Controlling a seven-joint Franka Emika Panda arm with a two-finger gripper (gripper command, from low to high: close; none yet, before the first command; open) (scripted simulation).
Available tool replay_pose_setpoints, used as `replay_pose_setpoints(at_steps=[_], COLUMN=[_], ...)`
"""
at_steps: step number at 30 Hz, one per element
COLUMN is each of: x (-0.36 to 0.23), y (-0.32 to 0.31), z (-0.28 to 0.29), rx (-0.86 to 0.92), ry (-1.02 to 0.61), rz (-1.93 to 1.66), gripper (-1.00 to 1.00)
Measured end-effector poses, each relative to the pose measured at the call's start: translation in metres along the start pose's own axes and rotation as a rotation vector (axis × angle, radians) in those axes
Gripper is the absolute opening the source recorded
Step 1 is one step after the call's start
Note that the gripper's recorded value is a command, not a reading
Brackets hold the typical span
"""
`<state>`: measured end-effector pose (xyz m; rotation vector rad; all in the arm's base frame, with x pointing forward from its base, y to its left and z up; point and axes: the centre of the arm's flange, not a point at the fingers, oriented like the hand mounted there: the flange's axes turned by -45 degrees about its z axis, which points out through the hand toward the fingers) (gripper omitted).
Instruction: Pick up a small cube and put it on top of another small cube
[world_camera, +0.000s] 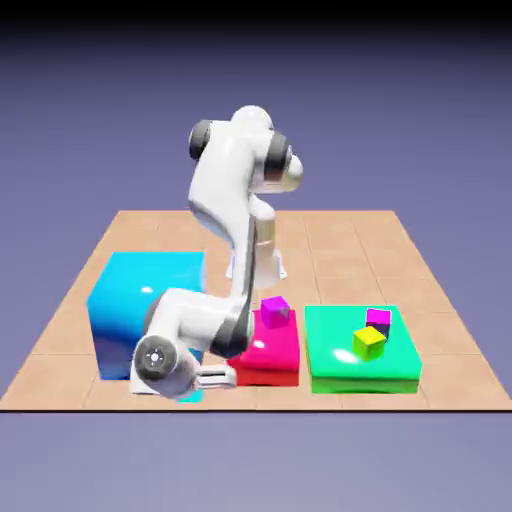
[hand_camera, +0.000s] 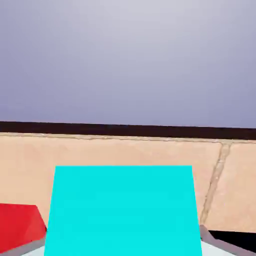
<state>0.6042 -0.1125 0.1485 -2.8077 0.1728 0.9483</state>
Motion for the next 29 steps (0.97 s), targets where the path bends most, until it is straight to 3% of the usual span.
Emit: replay_pose_setpoints(at_steps=[7,14,20,23,26,27,29], x=[-0.046,-0.106,-0.171,-0.175,-0.171,-0.171,-0.171], y=[-0.08,-0.183,-0.262,-0.263,-0.288,-0.29,-0.29], z=[-0.024,-0.001,0.043,0.043,0.094,0.099,0.099], rx=[0.251,0.428,0.498,0.546,0.547,0.546,0.544], ry=[0.056,-0.084,-0.306,-0.37,-0.37,-0.37,-0.37], rz=[0.188,0.367,0.561,0.601,0.601,0.601,0.601], gripper=[-1.0,-1.0,-1.0,-1.0,-1.0,1.0,1.0])
